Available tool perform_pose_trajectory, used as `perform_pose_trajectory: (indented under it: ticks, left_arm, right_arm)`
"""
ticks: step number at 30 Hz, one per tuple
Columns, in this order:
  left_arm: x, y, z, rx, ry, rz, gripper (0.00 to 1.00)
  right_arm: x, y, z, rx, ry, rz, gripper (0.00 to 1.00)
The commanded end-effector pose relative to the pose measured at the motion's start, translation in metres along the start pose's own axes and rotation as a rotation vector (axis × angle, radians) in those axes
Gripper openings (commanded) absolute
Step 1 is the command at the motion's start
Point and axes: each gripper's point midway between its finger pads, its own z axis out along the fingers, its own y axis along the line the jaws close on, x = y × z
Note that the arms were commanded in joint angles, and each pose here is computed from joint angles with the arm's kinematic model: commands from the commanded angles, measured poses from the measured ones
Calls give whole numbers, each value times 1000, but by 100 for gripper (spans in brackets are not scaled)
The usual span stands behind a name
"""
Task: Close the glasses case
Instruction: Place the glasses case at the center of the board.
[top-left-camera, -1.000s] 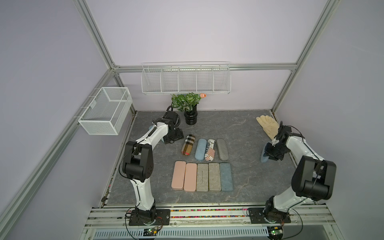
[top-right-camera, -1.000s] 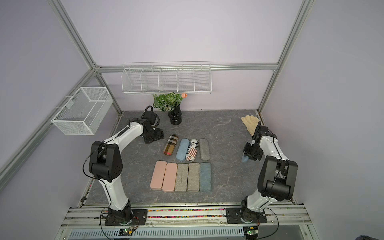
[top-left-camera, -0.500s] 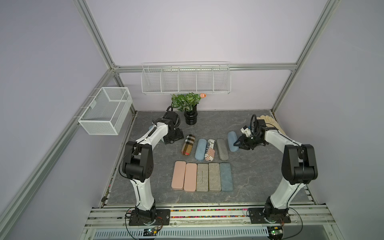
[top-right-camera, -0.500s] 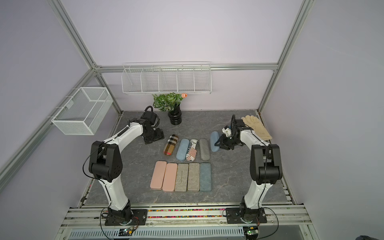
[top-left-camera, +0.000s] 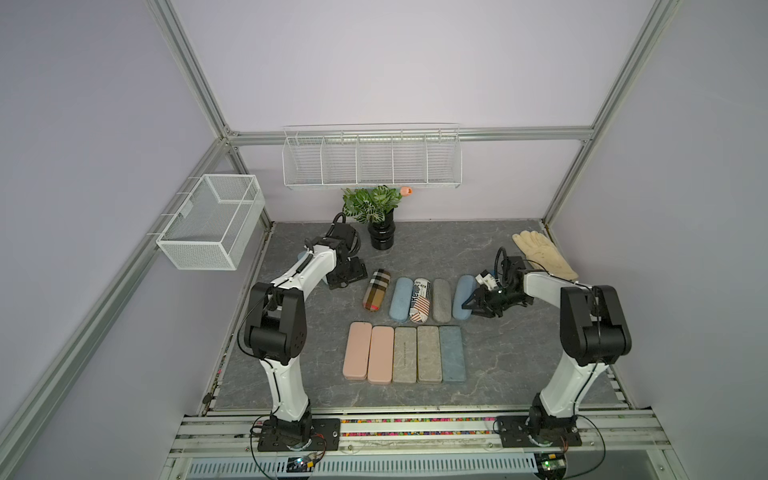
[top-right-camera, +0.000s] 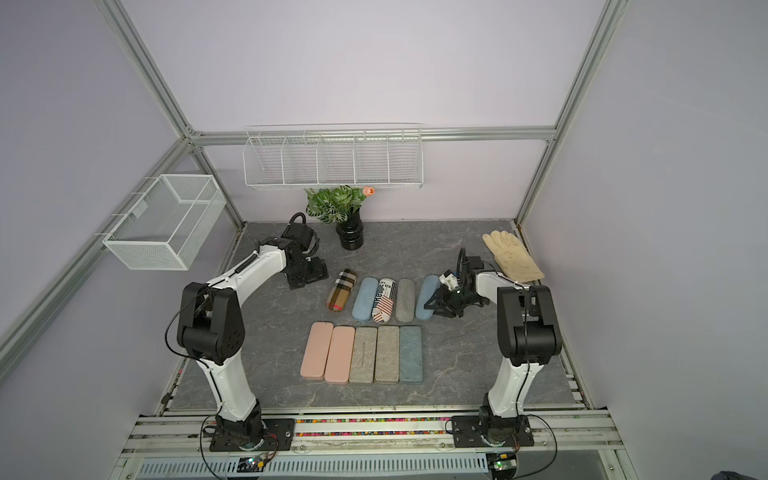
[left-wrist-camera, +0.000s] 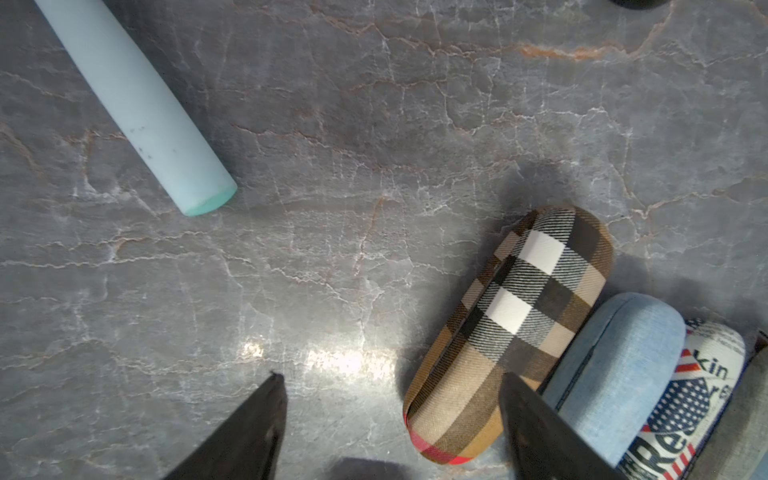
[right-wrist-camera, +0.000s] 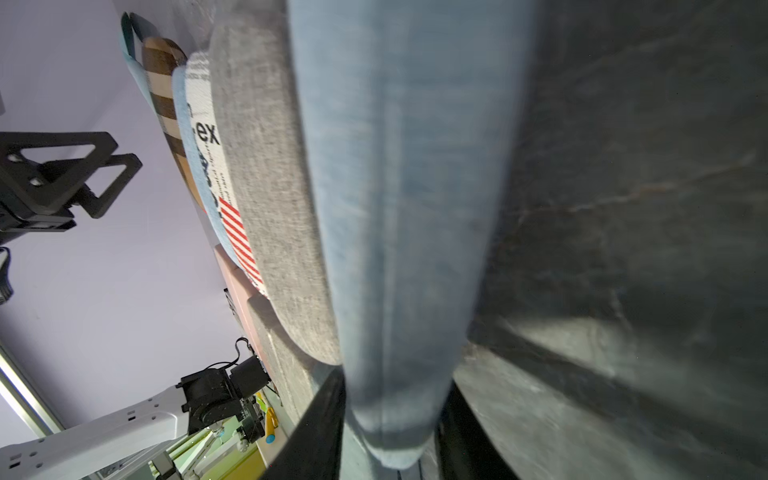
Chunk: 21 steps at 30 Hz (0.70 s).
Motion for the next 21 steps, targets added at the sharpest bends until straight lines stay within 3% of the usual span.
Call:
perform_pose_trajectory:
  ticks: [1,7,10,17,21]
  left_arm:
    - [0,2,-9,-2,-4,12,81]
    - [-7,3,-3,-29,-1,35,80]
    - [-13,2,1,-39,-3,44,69]
    - [-19,0,19,-59,28,63,30]
    - [-16,-1,33,-60,57,65,22]
  right_arm:
    - [3,-2,-10,51,-26,-10,49]
    - [-3,1,-40,169,-104,-16,60]
    - [-5,5,-60,238,-157,-17,59]
    - [0,-18,-104,555,-217,32,15]
    - [-2,-37,-102,666,-190,64,8]
